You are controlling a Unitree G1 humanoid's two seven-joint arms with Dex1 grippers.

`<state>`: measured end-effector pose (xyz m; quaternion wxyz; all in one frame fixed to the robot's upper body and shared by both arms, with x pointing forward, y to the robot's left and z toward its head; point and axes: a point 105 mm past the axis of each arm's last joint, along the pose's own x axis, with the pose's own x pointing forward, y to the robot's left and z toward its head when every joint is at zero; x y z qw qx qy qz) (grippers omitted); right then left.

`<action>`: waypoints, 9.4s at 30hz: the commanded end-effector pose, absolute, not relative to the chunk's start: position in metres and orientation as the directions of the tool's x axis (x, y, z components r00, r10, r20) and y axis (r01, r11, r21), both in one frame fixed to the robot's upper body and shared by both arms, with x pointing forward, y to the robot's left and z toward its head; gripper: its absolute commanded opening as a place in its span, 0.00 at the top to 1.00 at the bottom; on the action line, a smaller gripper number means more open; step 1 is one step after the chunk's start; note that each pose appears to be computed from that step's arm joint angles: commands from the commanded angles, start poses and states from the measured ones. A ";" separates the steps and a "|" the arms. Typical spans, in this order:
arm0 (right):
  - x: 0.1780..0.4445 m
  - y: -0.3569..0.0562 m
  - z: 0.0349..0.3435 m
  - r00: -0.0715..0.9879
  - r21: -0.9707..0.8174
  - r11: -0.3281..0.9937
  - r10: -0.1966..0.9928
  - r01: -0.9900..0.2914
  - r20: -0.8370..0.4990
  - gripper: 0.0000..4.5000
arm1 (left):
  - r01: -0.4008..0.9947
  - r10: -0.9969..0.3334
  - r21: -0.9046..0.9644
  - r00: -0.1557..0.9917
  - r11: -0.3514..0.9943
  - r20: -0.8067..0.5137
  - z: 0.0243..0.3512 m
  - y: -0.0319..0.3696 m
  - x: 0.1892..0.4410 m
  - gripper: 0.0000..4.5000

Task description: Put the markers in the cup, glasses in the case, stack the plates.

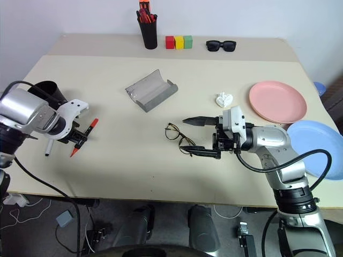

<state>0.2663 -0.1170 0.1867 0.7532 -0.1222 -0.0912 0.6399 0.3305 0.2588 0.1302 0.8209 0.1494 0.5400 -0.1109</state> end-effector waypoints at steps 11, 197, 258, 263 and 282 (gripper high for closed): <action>0.284 -0.118 0.217 0.185 -0.344 0.233 0.968 -0.910 0.169 0.21 | 0.239 -0.252 0.248 0.968 0.939 0.023 0.281 0.182 0.339 0.99; 0.321 -0.076 0.230 0.164 -0.223 0.278 0.891 -0.934 0.424 0.21 | -0.659 0.470 0.152 0.661 0.737 0.585 0.301 0.294 0.306 0.99; 0.322 -0.092 0.216 0.200 -0.226 0.303 0.900 -0.926 0.388 0.21 | -0.638 0.558 0.065 0.715 0.768 0.421 0.215 0.308 0.373 0.91; 0.322 -0.093 0.215 0.198 -0.226 0.299 0.902 -0.927 0.384 0.21 | -0.637 0.556 0.069 0.715 0.768 0.424 0.213 0.308 0.370 0.43; 0.340 -0.130 0.193 0.567 -0.201 0.627 0.772 -0.753 0.287 0.21 | 0.021 -0.058 0.126 0.952 0.992 0.300 0.270 0.171 0.396 0.11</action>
